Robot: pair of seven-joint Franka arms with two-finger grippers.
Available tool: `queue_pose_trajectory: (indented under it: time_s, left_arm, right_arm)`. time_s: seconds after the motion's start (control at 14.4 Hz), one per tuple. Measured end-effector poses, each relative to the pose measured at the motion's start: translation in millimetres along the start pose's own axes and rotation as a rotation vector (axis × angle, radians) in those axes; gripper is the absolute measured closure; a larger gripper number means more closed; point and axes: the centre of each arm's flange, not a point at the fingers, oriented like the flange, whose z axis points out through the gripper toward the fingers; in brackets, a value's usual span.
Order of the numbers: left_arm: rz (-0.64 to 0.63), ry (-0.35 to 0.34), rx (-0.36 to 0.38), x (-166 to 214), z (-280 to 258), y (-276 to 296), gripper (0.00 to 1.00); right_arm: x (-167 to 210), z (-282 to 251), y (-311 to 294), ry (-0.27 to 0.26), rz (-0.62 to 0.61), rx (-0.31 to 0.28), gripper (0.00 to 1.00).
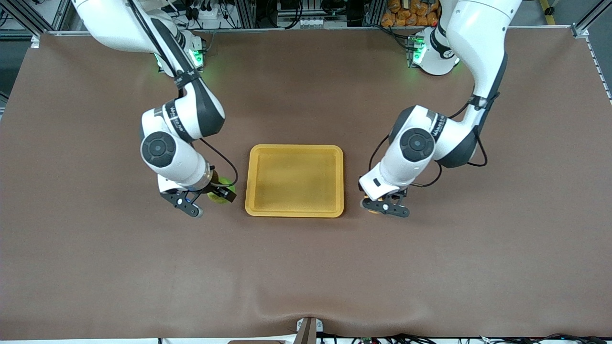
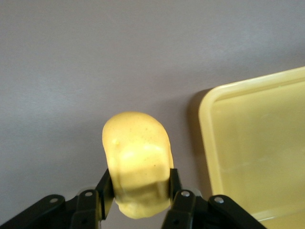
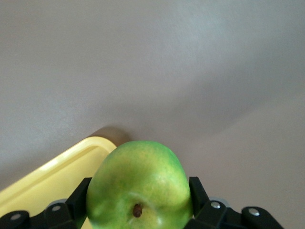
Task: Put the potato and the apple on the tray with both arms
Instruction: 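Carry the apple and potato toward the yellow tray with both grippers, then lower the apple and potato into the tray and open both grippers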
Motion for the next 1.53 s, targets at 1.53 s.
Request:
queue_pose_trajectory:
  time_s: [1.53]
  left_arm:
    - [-0.073, -0.049, 0.022, -26, 69, 122, 0.5]
  right_arm:
    - [-99, 101, -50, -0.001, 0.602, -0.056, 0.14]
